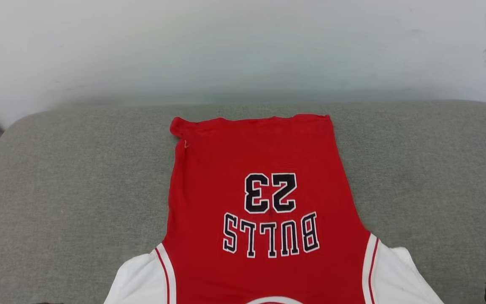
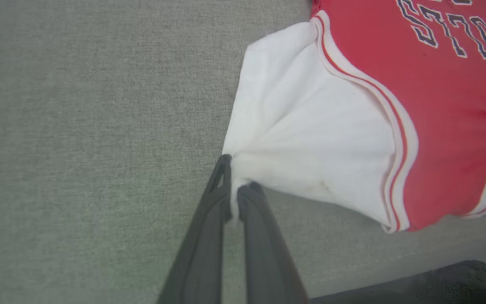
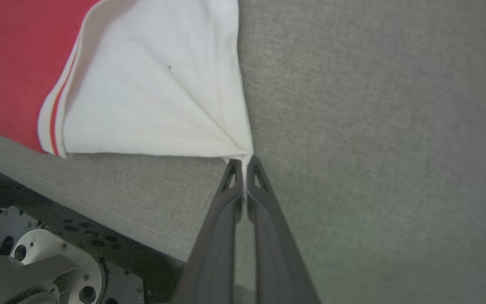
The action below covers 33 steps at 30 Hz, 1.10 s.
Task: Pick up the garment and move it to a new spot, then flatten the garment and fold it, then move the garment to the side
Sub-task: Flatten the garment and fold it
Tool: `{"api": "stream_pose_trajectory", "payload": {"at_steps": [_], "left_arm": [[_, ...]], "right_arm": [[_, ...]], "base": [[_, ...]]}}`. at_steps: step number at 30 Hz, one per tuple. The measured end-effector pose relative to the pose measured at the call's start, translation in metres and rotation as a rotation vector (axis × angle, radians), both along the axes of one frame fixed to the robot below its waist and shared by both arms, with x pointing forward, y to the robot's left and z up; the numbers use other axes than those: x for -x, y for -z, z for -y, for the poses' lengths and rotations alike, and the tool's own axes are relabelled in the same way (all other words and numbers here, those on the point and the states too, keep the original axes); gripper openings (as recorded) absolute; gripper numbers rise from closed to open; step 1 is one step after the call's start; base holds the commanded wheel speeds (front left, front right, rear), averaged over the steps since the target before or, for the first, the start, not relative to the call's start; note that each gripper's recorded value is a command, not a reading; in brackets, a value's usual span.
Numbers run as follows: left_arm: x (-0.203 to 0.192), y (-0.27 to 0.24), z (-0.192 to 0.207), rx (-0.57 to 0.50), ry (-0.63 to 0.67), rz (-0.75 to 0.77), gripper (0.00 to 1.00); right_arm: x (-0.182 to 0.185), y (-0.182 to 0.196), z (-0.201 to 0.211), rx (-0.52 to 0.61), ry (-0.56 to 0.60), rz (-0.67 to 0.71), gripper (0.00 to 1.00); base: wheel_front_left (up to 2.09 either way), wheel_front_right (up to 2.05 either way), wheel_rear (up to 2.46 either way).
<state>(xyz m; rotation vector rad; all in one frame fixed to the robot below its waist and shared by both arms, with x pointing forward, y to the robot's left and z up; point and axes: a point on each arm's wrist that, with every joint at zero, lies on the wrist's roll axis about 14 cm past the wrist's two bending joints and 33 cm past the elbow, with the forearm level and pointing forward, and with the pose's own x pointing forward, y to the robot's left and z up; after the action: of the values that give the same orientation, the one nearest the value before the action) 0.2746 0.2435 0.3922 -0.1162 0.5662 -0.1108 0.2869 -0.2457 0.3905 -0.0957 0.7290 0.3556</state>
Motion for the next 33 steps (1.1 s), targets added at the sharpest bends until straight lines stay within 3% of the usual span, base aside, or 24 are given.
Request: {"api": "stream_pose_trajectory", "payload": {"at_steps": [9,10,11,19,20,21,25,28,29,33], "left_arm": [[0.013,0.002,-0.004,0.016,-0.05,-0.018,0.0],[0.013,0.002,-0.004,0.016,-0.05,-0.018,0.0],[0.012,0.002,-0.004,0.016,-0.05,-0.015,0.0],[-0.008,-0.007,0.005,0.015,-0.025,0.036,0.0],[-0.012,-0.009,0.006,0.02,-0.024,0.044,0.0],[-0.023,-0.013,0.011,0.029,-0.017,0.065,0.0],[-0.038,-0.017,0.012,0.029,-0.01,0.092,0.0],[-0.045,-0.018,0.013,0.031,-0.005,0.103,0.0],[-0.051,-0.018,0.013,0.032,-0.011,0.111,0.0],[-0.059,-0.015,0.01,0.034,-0.037,0.115,0.0]], "right_arm": [[0.038,0.012,-0.002,0.011,0.019,-0.177,0.0],[0.038,0.012,-0.002,0.011,0.019,-0.177,0.06],[0.036,0.01,-0.002,0.022,0.013,-0.178,1.0],[-0.038,-0.05,-0.016,0.093,-0.073,-0.008,1.0],[-0.054,-0.063,-0.017,0.117,-0.093,0.035,1.0],[-0.101,-0.105,-0.025,0.159,-0.135,0.159,1.0],[-0.159,-0.151,-0.046,0.168,-0.175,0.277,1.0],[-0.185,-0.166,-0.054,0.172,-0.181,0.299,1.0],[-0.211,-0.173,-0.061,0.179,-0.18,0.296,1.0],[-0.253,-0.165,-0.079,0.216,-0.196,0.231,1.0]], "base": [[0.0,0.0,0.0],[0.0,0.0,0.0],[0.0,0.0,0.0],[0.0,0.0,0.0],[0.0,0.0,0.0],[0.0,0.0,0.0],[0.0,0.0,0.0],[0.0,0.0,0.0],[0.0,0.0,0.0],[0.0,0.0,0.0]]}}
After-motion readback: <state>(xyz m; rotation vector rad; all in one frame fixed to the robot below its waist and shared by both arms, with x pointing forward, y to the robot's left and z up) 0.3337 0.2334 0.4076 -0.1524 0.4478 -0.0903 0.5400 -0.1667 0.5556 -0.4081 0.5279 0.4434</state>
